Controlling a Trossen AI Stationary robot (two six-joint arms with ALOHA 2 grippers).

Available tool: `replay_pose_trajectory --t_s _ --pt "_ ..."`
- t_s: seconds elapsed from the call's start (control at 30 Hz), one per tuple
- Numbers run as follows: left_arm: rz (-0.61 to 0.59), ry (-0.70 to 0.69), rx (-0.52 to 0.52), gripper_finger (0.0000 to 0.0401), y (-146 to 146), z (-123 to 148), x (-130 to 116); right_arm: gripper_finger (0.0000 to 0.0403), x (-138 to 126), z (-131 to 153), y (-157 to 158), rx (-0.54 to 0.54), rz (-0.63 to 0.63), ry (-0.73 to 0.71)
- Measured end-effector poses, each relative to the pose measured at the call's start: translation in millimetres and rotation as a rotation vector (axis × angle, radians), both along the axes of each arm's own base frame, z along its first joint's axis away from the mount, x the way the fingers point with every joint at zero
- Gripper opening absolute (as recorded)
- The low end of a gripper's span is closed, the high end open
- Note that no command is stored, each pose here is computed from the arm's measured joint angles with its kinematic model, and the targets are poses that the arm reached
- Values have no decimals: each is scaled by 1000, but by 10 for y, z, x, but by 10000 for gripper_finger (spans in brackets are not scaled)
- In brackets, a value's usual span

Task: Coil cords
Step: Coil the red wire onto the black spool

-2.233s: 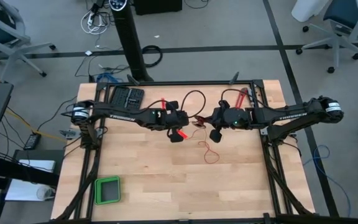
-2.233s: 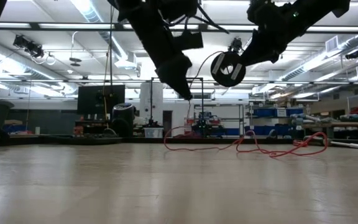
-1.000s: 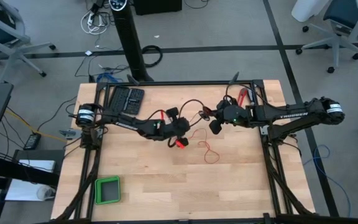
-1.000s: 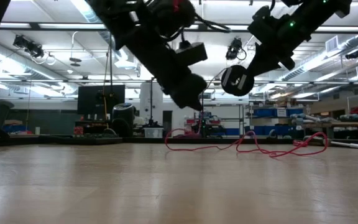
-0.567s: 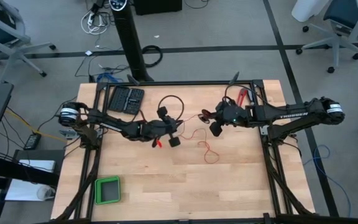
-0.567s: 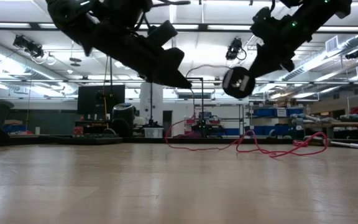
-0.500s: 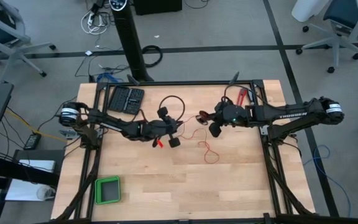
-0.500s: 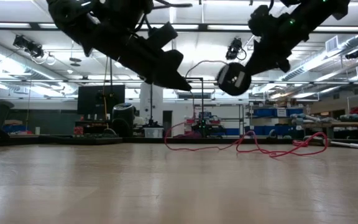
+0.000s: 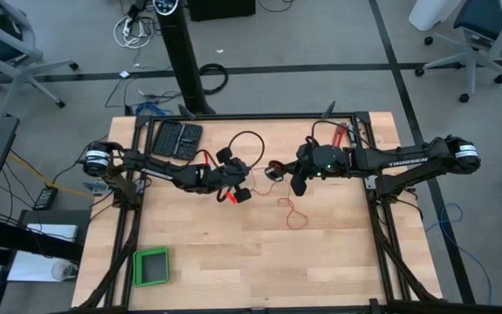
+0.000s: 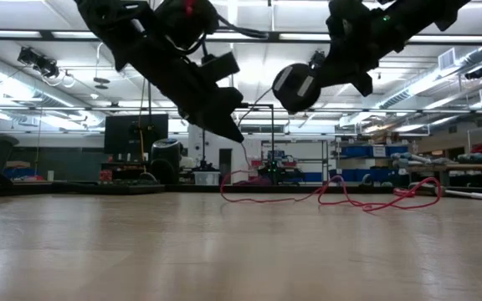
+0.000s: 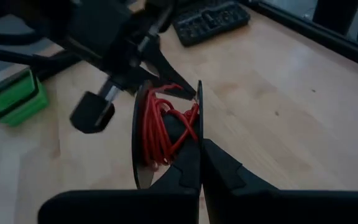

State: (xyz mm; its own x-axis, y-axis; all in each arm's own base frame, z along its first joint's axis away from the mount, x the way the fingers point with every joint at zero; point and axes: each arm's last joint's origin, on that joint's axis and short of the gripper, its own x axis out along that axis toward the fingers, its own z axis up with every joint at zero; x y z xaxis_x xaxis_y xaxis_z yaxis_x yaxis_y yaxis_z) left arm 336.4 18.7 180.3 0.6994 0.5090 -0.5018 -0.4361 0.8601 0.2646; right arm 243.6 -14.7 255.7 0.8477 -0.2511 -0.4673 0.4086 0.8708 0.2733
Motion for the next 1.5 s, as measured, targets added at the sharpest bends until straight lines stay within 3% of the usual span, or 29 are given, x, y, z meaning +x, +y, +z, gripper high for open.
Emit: replay_pose_trajectory --t_s 0.37,0.67,1.03,1.2,1.5 --pt "-5 -109 -30 1 -24 74 51 0 150 172 -75 -25 -156 -265" --pt "32 -148 -37 1 -15 94 60 0 481 -32 -144 -59 -327 -383" --pt "36 -106 -117 1 -22 237 144 0 697 -364 -329 -108 -496 -390" --pt "9 -58 -138 1 27 419 219 0 732 -490 -352 -115 -492 -332" --pt "-47 31 -34 1 135 714 298 0 734 -556 -269 -173 -387 -216"
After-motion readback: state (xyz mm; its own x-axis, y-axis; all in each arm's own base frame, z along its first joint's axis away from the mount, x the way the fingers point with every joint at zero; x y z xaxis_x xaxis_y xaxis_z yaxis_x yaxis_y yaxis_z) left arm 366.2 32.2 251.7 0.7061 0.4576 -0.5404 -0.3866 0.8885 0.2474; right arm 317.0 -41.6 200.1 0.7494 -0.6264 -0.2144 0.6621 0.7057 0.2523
